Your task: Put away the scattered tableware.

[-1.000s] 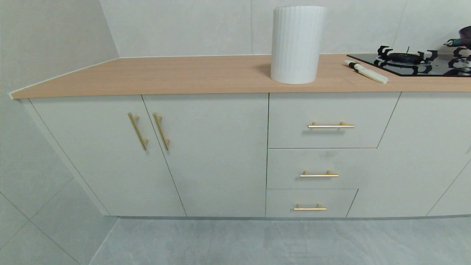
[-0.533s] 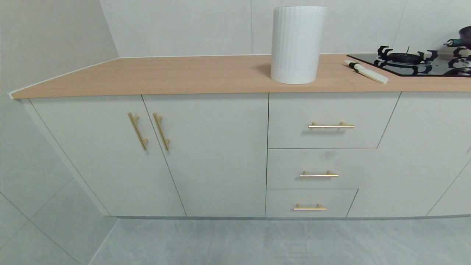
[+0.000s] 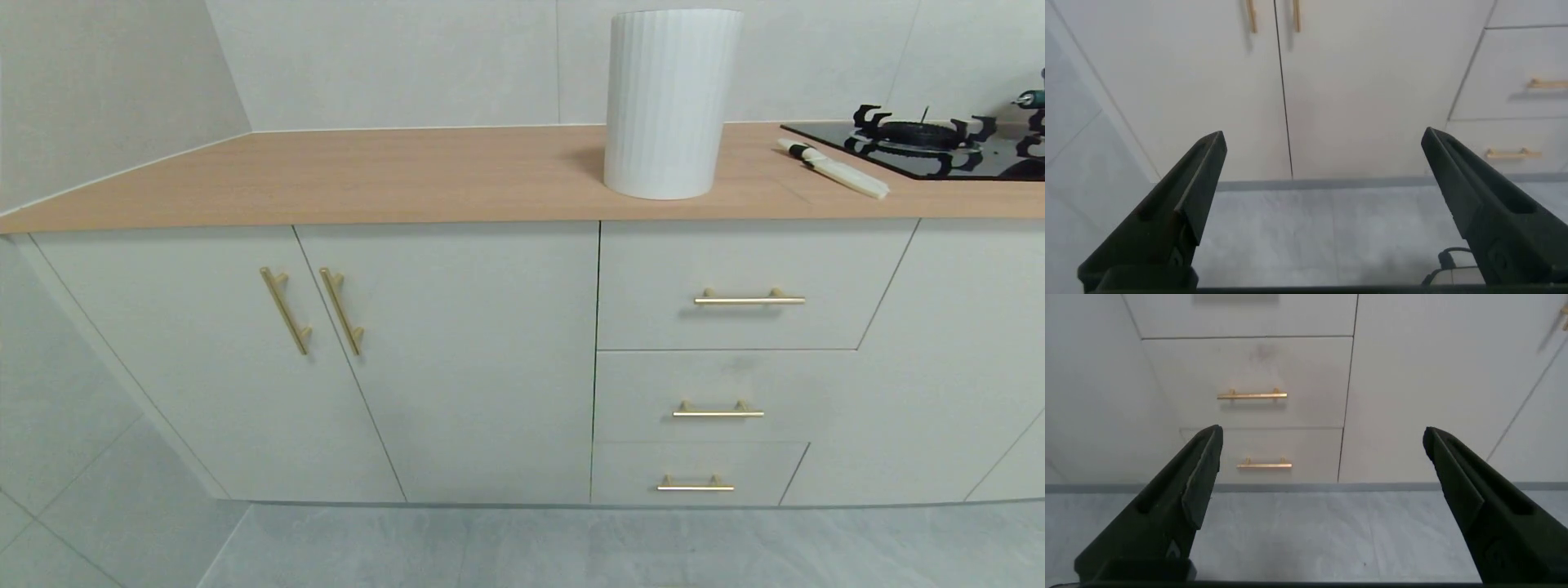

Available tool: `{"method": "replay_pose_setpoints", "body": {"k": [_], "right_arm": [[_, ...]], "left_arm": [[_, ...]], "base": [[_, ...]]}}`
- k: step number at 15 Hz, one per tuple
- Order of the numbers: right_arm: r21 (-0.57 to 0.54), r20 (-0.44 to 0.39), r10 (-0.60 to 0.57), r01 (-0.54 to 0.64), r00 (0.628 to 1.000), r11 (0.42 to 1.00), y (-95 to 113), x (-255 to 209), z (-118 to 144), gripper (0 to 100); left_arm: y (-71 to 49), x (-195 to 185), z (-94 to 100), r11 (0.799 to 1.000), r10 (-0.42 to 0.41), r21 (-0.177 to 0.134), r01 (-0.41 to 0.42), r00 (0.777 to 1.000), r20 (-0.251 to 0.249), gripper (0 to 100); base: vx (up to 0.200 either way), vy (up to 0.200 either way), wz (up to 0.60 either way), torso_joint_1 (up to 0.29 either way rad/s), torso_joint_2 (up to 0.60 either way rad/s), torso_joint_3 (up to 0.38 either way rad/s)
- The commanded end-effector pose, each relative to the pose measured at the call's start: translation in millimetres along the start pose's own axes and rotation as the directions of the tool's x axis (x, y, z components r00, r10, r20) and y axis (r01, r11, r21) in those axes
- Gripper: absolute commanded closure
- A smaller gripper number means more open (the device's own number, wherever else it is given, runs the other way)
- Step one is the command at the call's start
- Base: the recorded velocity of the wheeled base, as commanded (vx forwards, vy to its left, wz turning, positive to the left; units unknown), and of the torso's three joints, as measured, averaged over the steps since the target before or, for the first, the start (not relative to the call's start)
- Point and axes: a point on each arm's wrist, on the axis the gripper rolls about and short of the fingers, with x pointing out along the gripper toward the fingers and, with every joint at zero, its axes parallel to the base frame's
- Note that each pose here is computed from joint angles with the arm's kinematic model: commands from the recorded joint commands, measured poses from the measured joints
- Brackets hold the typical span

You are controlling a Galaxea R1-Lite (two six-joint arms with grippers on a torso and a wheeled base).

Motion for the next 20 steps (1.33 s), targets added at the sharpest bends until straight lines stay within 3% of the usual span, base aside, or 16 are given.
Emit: {"method": "replay_pose_setpoints", "body": {"k": [1,15,20], "right_arm": [[-0.001,-0.003,0.000,0.000,1.000,1.000,0.0,0.2,0.0,0],[-0.001,-0.002,0.003,-0.003,1.000,1.000,0.1,0.2,0.0,0],[-0.001,-0.002,0.003,-0.003,1.000,1.000,0.1,0.2,0.0,0]], "left_arm": [[0.0,0.0,0.0,1.000,0.001,0.000,-0.001,1.000,0.000,0],[0.0,0.0,0.0,1.000,0.001,0.000,-0.001,1.000,0.000,0],[0.0,0.0,0.0,1.000,0.001,-0.002,-0.001,1.000,0.000,0]], "base": [[0.200,0.000,0.00,0.007,0.01,0.002],[0.200,0.000,0.00,0.002,0.00,0.003],[0.000,0.000,-0.24,-0.003,0.00,0.002]]}}
